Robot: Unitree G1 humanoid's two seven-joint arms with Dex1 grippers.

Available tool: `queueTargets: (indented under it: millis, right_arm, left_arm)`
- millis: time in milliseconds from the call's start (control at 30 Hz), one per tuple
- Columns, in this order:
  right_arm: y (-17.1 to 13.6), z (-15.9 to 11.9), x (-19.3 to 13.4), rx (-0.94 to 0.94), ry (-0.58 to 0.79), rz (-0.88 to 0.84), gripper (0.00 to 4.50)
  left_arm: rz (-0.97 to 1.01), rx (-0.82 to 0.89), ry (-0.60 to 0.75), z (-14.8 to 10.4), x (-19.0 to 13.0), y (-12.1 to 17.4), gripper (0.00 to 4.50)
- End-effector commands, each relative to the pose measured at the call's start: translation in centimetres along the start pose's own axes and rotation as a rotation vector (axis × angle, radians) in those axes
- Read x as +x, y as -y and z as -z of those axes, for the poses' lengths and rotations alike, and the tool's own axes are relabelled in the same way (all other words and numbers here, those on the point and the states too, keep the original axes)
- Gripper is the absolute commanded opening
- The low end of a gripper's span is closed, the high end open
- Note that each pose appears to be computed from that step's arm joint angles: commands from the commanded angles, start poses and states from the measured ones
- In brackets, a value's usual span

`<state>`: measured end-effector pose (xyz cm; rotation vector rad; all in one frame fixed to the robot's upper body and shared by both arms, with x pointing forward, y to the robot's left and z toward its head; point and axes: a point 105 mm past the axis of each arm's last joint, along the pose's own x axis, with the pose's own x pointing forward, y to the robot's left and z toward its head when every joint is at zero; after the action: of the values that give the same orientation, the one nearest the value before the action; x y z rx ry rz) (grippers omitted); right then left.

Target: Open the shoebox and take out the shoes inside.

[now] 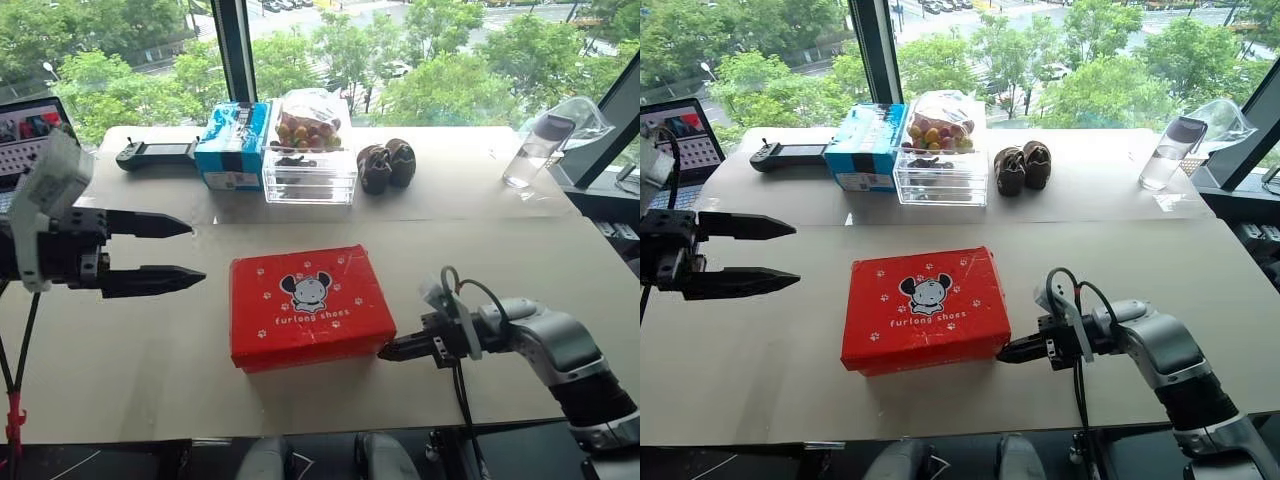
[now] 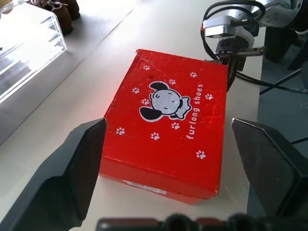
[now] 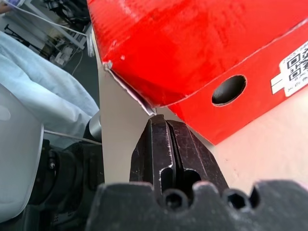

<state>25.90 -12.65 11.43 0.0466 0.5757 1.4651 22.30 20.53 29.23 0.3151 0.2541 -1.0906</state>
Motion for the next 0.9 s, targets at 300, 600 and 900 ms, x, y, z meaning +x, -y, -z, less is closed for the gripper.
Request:
queueTargets:
  millis: [300,600,900]
  right_arm:
    - [-1.7,-15.3,-2.2,-0.25,0.391,0.028,0.0]
    - [3.1,-22.2,-2.2,-0.368,0.489,0.404,0.0]
    - [-0.8,-15.8,0.8,-0.651,-0.056,0.113,1.7]
  left_arm:
    - [-0.069,-0.037,0.127,-2.1,-2.5,2.1,4.48]
    - [-0.07,-0.06,0.137,-2.0,-2.3,3.3,4.48]
    - [-0.095,-0.096,0.06,0.3,-1.0,2.3,4.5]
